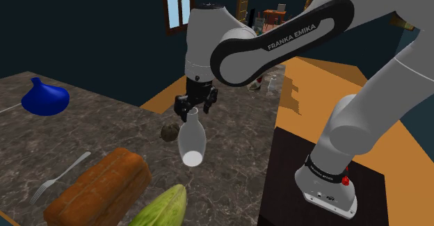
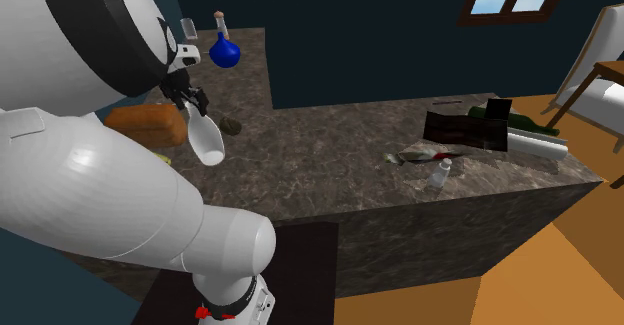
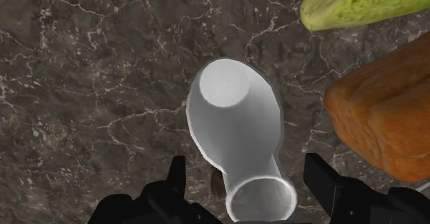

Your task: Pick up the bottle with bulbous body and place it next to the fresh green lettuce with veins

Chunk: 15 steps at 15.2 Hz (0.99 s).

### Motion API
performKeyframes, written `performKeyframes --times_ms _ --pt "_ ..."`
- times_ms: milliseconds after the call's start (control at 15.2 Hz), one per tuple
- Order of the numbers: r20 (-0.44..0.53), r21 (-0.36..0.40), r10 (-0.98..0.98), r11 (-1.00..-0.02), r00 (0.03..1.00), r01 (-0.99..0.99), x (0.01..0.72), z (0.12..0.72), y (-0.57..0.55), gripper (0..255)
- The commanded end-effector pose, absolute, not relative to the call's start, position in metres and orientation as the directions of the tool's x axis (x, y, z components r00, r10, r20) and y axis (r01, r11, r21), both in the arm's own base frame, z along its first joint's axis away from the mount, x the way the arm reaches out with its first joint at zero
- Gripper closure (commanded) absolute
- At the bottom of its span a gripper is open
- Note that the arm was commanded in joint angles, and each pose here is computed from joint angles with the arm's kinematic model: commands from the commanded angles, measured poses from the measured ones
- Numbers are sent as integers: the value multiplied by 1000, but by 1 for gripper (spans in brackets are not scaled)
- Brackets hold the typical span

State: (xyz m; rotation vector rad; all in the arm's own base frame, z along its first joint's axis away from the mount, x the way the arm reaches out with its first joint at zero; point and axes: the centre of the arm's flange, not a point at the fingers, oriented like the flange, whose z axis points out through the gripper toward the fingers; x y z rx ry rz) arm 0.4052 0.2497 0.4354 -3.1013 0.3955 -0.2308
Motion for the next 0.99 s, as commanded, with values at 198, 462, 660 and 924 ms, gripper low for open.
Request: performKeyframes --times_ms 198,462,660,924 --pt "145 -25 -250 -968 957 -249 403 448 250 0" --pt "145 -25 -250 -968 957 -249 398 485 250 0" --pt "145 -25 -250 -968 957 -249 398 485 250 0" --pt "145 -25 -250 -968 957 -249 398 485 250 0"
